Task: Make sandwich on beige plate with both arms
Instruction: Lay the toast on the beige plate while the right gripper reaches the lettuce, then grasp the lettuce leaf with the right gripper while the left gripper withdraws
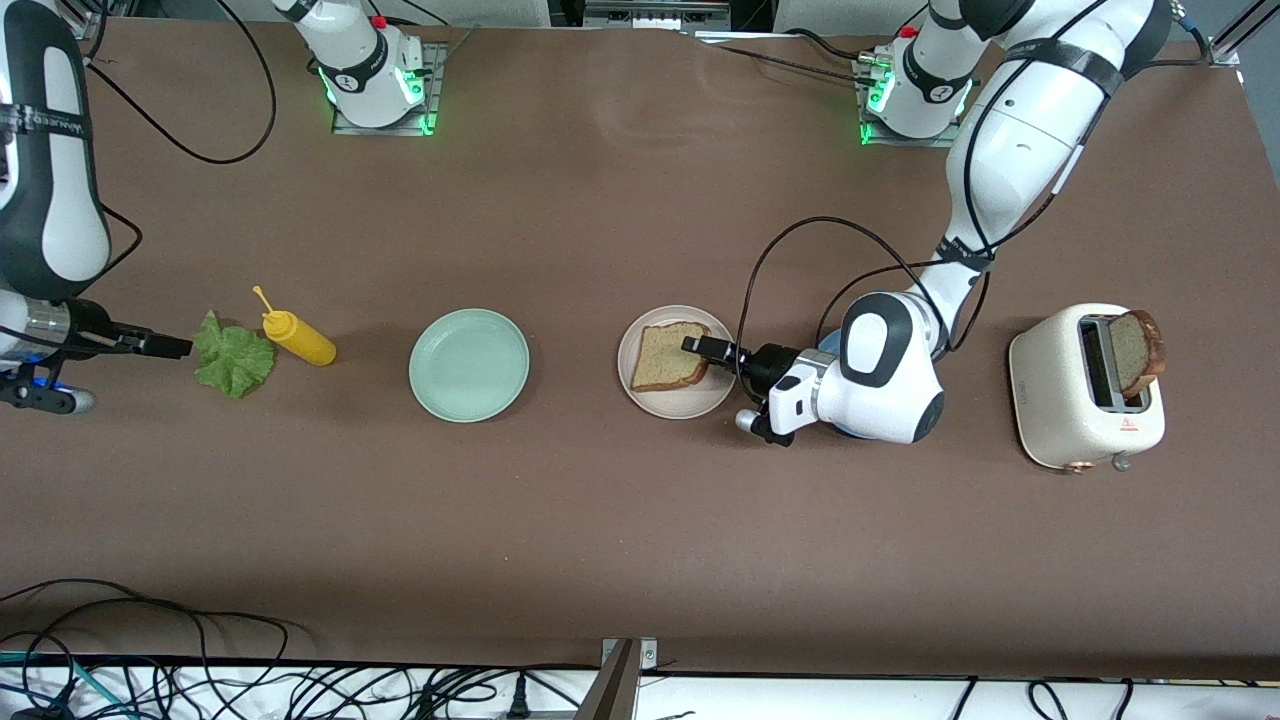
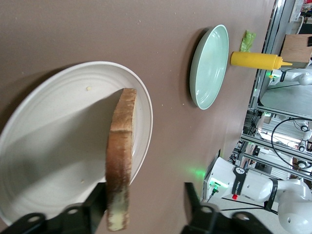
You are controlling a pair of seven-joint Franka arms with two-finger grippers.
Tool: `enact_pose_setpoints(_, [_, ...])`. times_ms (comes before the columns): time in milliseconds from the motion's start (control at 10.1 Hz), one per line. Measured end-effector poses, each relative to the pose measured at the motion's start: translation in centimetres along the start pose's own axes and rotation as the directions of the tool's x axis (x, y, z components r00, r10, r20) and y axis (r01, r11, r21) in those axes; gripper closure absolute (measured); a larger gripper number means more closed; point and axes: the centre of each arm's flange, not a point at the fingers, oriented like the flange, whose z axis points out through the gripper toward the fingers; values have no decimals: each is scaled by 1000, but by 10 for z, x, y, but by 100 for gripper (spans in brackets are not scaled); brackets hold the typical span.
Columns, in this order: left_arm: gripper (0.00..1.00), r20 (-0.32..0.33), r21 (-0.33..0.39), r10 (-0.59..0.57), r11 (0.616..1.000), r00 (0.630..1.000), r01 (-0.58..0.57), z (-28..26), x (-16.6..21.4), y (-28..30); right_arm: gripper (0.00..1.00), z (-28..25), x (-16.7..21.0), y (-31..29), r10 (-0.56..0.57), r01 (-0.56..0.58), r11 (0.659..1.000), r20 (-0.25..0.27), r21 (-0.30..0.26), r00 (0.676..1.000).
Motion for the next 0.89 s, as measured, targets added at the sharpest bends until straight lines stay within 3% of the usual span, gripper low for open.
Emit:
enact_pose_setpoints(99, [5, -6, 9, 6, 1000, 1000, -6, -4, 1, -1, 0, 18, -2, 6, 5, -5, 1000, 8, 2, 1000])
enact_pose_setpoints(199, [0, -14, 41, 19, 999, 1000, -19, -14, 2, -2, 0, 36, -5, 9, 3, -3, 1000, 9, 3, 1000])
enact_pose_setpoints(596, [0, -33, 230, 98, 969, 995, -88, -81, -1, -3, 0, 96, -17, 23, -54, 54, 999, -32, -5, 998])
enact_pose_setpoints(894, [0, -8, 448, 96, 890, 995, -82, -137, -18, 20, 0, 136, -33, 28, -66, 66, 998, -34, -8, 997])
